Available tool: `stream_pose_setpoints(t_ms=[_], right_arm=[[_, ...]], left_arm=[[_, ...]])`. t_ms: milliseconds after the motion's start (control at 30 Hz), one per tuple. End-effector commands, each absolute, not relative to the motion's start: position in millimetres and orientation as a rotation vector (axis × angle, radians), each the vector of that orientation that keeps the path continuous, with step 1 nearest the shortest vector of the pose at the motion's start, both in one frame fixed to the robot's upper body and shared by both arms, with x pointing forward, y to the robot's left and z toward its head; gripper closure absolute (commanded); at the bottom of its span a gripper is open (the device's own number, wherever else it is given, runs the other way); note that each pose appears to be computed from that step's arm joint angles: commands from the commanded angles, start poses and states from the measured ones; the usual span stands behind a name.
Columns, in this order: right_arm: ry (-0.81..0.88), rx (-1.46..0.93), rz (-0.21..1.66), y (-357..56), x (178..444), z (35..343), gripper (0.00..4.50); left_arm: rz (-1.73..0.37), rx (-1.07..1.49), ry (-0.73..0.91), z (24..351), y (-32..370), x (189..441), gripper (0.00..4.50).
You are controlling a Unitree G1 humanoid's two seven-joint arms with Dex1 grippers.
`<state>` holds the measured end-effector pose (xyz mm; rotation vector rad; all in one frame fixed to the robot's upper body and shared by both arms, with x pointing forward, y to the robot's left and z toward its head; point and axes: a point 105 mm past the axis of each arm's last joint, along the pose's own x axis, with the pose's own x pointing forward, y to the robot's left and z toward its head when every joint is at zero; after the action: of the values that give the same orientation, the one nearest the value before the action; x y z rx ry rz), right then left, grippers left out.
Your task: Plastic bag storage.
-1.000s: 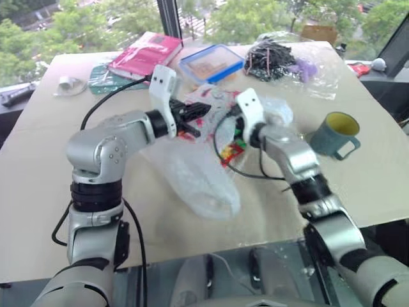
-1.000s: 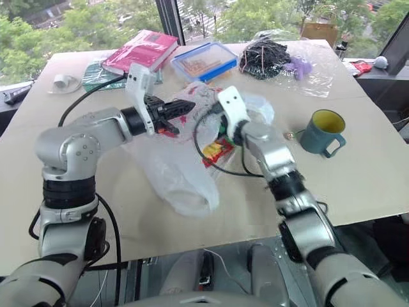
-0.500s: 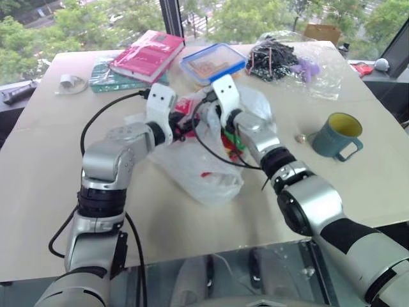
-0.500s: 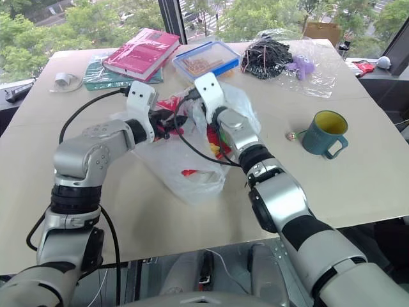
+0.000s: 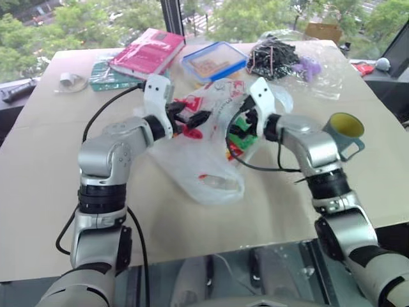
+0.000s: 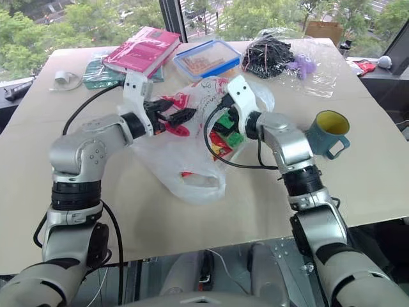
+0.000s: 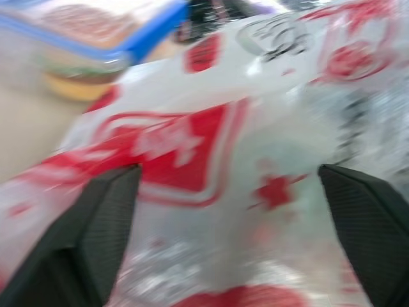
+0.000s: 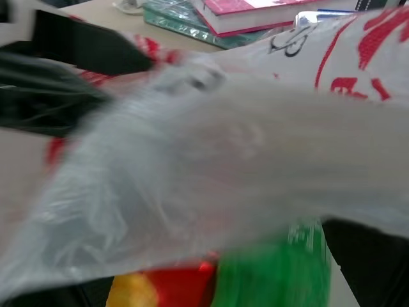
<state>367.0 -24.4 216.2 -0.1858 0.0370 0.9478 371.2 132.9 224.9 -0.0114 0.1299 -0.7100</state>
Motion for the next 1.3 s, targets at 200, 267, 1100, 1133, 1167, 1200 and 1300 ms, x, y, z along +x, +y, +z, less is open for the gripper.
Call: stream_pose_setpoints(t_ms=[200, 267, 1100, 1133, 1167, 1200, 1300], right_arm=[[-0.011, -0.252, 0.891, -65.8, 309.9, 245.6, 0.0], [0.0, -0.259, 0.847, -76.8, 304.3, 241.0, 0.0], [0.079, -0.364, 0.787, -117.1, 245.6, 215.9, 0.0], [0.079, -0.374, 0.797, -118.4, 240.7, 214.3, 0.0], [0.078, -0.38, 0.8, -120.5, 236.7, 213.0, 0.0], [0.076, -0.385, 0.801, -122.3, 234.2, 212.3, 0.0], [0.063, -0.386, 0.803, -124.2, 229.6, 211.9, 0.0]], left_arm=[[-0.985, 0.149, 0.124, 267.4, 107.7, 322.3, 0.05], [-0.993, 0.223, 0.136, 265.6, 100.9, 315.0, 0.05], [-0.841, 0.657, 0.131, 213.3, 70.6, 340.7, 0.05], [-0.841, 0.633, 0.14, 212.5, 70.3, 341.8, 0.05], [-0.841, 0.61, 0.147, 210.9, 68.7, 343.3, 0.05], [-0.843, 0.585, 0.156, 209.4, 66.8, 344.4, 0.05], [-0.814, 0.616, 0.15, 200.9, 61.7, 352.5, 0.05]])
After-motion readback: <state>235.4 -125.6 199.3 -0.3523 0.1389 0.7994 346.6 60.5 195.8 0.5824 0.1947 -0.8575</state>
